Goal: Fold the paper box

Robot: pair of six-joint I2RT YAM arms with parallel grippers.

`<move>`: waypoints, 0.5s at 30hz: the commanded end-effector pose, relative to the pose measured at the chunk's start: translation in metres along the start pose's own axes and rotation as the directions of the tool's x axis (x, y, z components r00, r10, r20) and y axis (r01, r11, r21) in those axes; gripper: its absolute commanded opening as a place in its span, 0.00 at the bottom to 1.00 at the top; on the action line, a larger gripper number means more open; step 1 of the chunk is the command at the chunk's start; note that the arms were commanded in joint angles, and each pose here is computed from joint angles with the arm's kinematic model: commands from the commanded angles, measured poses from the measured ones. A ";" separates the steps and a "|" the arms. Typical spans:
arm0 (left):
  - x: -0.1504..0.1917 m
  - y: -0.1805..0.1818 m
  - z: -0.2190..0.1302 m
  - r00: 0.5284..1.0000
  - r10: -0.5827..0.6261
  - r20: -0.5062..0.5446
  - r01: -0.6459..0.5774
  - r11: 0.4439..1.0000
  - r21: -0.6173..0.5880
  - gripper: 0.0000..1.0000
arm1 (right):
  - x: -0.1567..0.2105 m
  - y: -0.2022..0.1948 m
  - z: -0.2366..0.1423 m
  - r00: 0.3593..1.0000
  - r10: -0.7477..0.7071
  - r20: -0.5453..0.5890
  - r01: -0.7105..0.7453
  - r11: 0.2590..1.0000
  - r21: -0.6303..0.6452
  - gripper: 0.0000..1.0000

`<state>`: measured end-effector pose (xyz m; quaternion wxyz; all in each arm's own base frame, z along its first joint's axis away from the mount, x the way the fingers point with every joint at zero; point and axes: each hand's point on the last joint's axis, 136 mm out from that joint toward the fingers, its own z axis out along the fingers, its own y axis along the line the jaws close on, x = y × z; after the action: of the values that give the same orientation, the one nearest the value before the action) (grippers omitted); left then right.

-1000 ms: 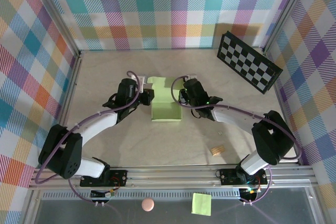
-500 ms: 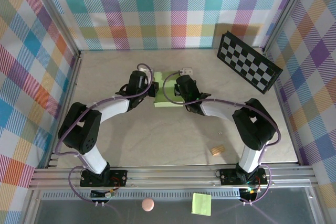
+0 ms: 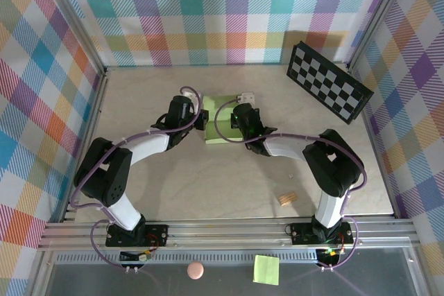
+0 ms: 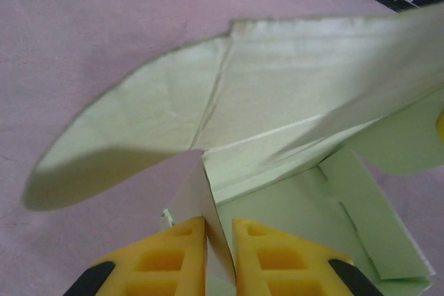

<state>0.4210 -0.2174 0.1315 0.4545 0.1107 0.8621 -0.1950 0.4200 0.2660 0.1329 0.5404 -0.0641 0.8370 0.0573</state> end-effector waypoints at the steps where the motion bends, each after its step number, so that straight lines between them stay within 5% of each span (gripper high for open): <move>1: -0.009 -0.026 -0.010 0.999 0.016 0.051 -0.022 0.994 0.105 0.16 | -0.021 0.021 -0.016 0.995 0.057 0.084 -0.050 0.995 -0.082 0.00; 15: 0.017 -0.021 -0.015 1.000 -0.006 0.026 0.004 0.997 0.080 0.17 | 0.005 0.022 -0.027 0.990 0.064 0.128 -0.056 0.997 -0.062 0.00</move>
<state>0.4052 -0.2158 0.1206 0.4584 0.1108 0.8577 -0.2048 0.3981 0.2680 0.1272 0.5744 -0.0513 0.8148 0.0603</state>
